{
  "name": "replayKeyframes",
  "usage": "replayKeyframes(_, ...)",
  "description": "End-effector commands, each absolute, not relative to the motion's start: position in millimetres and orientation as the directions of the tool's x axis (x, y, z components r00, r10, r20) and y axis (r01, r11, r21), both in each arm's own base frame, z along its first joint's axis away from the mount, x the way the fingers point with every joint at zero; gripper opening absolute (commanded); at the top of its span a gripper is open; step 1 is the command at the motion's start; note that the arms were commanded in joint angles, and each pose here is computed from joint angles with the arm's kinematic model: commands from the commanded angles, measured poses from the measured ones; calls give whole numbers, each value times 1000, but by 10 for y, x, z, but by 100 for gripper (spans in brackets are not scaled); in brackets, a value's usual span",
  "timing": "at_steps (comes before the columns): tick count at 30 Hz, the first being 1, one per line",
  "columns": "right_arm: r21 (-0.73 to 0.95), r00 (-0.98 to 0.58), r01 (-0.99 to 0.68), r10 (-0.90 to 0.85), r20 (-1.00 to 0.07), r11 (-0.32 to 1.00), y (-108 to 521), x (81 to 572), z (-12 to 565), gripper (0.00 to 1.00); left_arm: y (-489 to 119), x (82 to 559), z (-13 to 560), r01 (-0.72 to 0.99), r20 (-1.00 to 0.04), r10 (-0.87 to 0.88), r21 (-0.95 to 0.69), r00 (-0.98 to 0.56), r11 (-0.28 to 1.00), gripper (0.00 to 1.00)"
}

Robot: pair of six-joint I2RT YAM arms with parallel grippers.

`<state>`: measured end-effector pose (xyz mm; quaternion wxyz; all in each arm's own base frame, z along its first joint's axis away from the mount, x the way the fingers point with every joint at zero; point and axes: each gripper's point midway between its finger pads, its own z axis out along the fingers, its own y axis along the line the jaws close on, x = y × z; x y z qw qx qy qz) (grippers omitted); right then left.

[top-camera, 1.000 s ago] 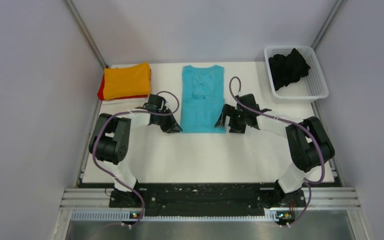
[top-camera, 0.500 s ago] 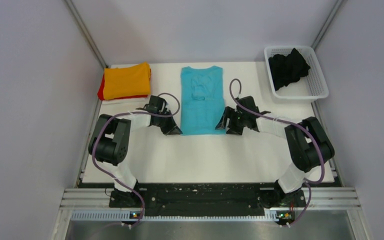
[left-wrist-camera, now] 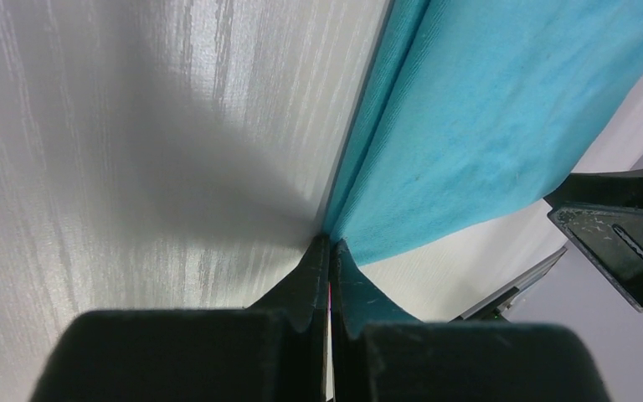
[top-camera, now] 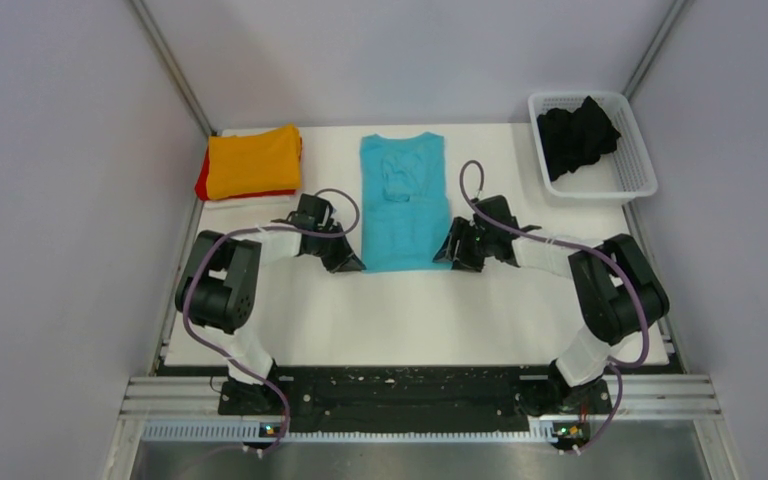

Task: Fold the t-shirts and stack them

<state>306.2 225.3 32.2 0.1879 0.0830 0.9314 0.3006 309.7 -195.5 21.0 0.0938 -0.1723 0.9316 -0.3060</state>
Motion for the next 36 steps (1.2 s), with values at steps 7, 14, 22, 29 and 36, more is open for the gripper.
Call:
replayKeyframes(7,508,-952,52,198,-236,859,2105,2710,19,31,-1834,2806,-24,-311,-17,-372,-515,-928,799,0)
replayKeyframes(14,527,-950,1,165,-264,850,2135,2709,122,0,-1832,2669,15,-299,-12,-355,-514,-935,804,0)
replayKeyframes(22,554,-974,-130,-2,-226,822,2072,2160,441,0,-1835,2223,250,-270,5,-309,-501,-951,822,0)
replayKeyframes(29,623,-982,-172,-86,-167,763,2034,1562,831,0,-1942,1756,578,-280,27,-314,-531,-949,800,0)
replayKeyframes(36,603,-938,-270,-64,-340,751,2076,1876,1233,0,-2052,1898,1036,-201,-87,-320,-617,-943,761,0)
